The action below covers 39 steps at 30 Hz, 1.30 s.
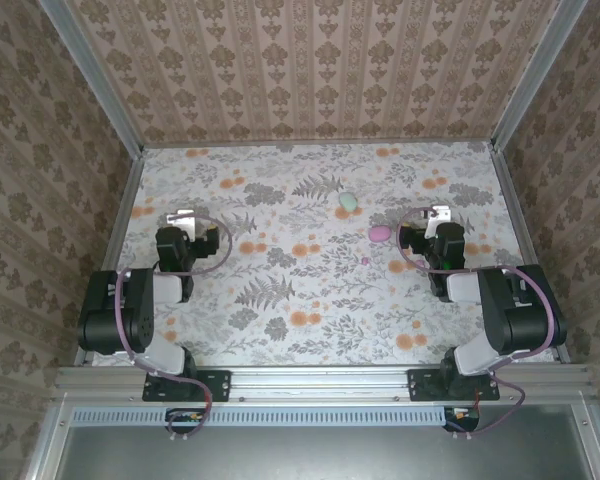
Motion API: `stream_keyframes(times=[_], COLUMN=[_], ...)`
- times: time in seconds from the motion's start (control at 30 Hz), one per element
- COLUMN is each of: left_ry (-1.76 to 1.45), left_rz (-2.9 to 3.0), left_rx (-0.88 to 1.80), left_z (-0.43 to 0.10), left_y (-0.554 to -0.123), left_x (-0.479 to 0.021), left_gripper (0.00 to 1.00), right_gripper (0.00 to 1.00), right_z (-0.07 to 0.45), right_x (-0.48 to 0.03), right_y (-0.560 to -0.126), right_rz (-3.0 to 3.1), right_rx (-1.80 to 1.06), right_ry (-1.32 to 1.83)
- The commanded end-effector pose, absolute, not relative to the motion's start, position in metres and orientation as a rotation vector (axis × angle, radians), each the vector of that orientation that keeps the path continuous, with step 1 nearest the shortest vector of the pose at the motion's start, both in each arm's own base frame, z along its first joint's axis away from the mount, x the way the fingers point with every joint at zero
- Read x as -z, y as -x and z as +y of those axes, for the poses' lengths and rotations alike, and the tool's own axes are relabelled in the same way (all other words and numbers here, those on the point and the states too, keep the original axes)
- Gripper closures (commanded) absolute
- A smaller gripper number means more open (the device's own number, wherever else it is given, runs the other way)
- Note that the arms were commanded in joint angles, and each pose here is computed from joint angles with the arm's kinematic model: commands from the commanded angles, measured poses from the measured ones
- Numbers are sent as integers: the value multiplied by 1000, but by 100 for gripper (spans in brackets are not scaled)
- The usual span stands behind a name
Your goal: Insert wireless bluetooth earbuds into charging case
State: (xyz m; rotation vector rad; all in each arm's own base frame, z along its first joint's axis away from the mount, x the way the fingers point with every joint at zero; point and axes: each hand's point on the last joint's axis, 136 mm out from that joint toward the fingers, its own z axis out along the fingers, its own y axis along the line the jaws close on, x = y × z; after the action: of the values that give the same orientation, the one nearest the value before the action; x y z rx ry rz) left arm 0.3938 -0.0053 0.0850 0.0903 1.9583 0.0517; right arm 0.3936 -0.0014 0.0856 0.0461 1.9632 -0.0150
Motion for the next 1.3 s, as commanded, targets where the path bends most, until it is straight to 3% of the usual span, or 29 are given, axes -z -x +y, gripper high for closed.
stream_keyframes(times=[0.0, 0.93, 1.13, 1.27], left_ry=[-111, -171, 2, 352], left_rz=[1940, 1894, 1926, 1956], left_rx=[-51, -24, -60, -74], left_z=[-6, -16, 6, 39], left_y=[-399, -394, -381, -363], left_x=[-93, -106, -139, -160], left_gripper=[0, 0, 0, 0], right_gripper=[0, 0, 0, 0], right_z=[-4, 6, 10, 26], right_x=[-98, -104, -123, -133], right_y=[-400, -402, -406, -405], right_rz=[1923, 1938, 2170, 2255], right_rx=[31, -38, -138, -282], right_ry=[-56, 10, -102, -130])
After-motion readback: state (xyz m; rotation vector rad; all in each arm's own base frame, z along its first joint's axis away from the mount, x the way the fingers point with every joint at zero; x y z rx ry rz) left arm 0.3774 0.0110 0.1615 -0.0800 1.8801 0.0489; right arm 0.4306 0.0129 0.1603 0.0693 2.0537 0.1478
